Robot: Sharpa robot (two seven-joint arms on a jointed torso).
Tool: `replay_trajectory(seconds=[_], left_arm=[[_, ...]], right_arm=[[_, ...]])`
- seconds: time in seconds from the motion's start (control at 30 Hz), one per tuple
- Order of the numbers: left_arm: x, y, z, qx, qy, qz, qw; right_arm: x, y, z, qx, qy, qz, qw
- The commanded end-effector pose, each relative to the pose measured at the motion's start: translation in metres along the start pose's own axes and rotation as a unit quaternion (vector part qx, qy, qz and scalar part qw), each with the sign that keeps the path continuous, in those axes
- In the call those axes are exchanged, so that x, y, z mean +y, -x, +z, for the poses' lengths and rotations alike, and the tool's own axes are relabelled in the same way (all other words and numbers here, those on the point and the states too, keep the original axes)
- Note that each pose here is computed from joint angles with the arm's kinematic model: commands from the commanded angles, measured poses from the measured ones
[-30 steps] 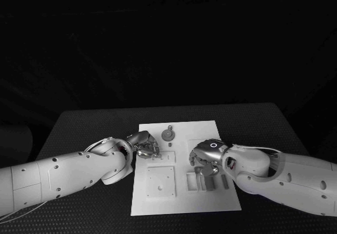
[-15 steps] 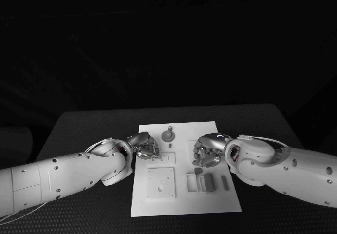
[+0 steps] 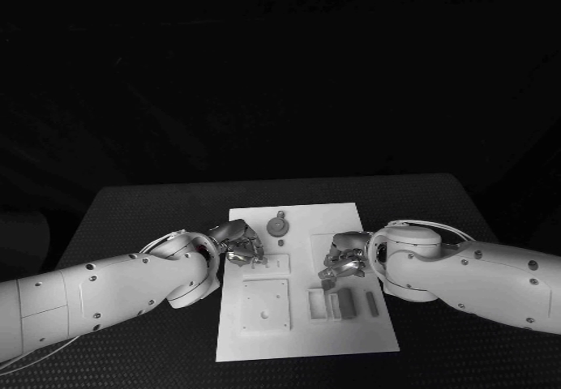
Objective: Assemble the parts on the task board
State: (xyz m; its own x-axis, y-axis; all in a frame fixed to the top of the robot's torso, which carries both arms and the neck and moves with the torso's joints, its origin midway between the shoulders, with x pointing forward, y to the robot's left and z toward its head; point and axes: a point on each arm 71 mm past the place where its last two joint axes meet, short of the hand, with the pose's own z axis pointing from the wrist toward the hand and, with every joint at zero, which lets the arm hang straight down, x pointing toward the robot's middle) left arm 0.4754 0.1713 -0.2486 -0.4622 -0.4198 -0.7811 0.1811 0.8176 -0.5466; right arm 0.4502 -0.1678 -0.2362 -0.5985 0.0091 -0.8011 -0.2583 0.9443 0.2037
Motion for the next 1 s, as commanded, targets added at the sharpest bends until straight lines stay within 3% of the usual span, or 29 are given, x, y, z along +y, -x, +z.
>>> replay_trajectory(seconds=[0.03, 0.57, 1.0], left_arm=[[-0.003, -0.0016, 0.0007, 0.008, -0.004, -0.005, 1.0], [-0.0044, -0.003, 0.0005, 0.012, -0.004, -0.008, 1.0], [-0.0059, -0.004, 0.0002, 0.014, -0.006, -0.008, 1.0]], right_arm=[[0.0, -0.004, 0.002, 0.024, -0.017, -0.055, 0.998], [0.008, -0.005, 0.014, -0.015, -0.025, -0.154, 0.988], [0.003, -0.014, 0.019, 0.007, -0.036, -0.161, 0.986]])
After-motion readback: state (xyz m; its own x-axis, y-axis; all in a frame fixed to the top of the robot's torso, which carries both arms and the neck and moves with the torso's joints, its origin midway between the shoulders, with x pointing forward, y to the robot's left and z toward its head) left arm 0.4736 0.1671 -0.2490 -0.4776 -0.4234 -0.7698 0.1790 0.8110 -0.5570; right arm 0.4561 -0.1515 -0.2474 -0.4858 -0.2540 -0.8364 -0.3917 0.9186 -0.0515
